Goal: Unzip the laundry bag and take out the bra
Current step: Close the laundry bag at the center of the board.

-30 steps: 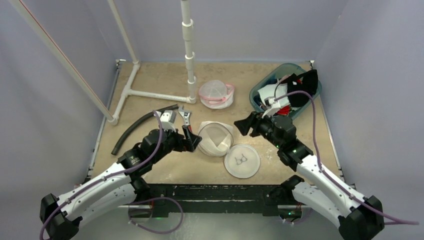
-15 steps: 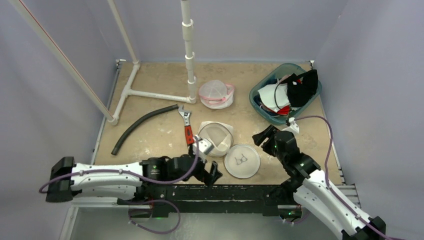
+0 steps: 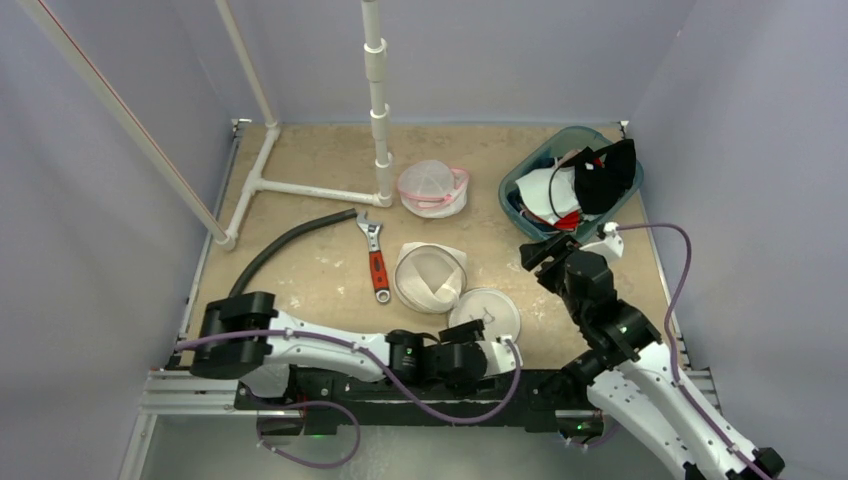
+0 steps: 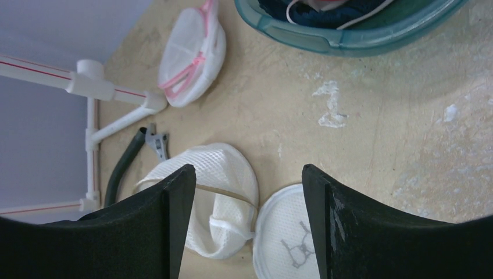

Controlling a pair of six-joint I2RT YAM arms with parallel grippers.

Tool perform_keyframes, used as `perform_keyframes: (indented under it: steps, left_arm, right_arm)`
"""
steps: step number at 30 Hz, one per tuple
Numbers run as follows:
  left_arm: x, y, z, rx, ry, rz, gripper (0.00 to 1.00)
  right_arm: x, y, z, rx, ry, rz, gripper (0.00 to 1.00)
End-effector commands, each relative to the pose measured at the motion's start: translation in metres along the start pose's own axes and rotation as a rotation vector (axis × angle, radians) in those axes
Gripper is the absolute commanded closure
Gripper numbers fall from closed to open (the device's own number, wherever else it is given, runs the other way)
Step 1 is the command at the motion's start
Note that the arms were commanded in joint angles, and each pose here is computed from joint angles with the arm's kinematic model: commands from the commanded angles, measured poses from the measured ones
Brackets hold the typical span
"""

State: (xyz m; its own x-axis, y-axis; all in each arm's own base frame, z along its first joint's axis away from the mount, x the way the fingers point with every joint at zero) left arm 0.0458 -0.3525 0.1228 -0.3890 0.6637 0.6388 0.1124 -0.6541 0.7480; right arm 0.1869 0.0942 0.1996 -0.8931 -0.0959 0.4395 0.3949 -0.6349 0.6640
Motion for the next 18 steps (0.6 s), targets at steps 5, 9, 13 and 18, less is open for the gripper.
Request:
perform_keyframes:
  steps: [5, 9, 13, 18]
  left_arm:
    - [-0.04, 0.019, 0.006, -0.108, -0.124, -0.006, 0.29]
    - [-0.062, 0.009, 0.007, -0.136, -0.134, 0.057, 0.29]
    - [-0.075, 0.004, 0.006, -0.13, -0.14, 0.069, 0.31]
    - [-0.083, -0.002, 0.003, -0.133, -0.149, 0.092, 0.34]
  right_arm:
    - [0.02, 0.024, 0.005, -0.012, 0.018, -0.089, 0.29]
    - [0.027, 0.027, 0.002, -0.026, 0.032, -0.107, 0.29]
    - [0.034, 0.031, 0.0, -0.039, 0.044, -0.129, 0.29]
    - [0.04, 0.033, -0.002, -0.058, 0.063, -0.145, 0.29]
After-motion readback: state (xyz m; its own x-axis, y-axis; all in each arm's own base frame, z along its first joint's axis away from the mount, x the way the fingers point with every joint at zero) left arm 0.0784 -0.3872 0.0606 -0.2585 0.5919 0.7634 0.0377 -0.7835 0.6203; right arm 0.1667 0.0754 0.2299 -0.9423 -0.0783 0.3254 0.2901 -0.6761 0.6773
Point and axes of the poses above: each gripper's point midway between its finger pads, its own x axis back along the fingers, its own z axis along the line the jaws close on, y = z × x, the point moved 5 cm from there along x, back along the fingers, and after that the axes turned 3 degrees about x, right-handed, at the moved point
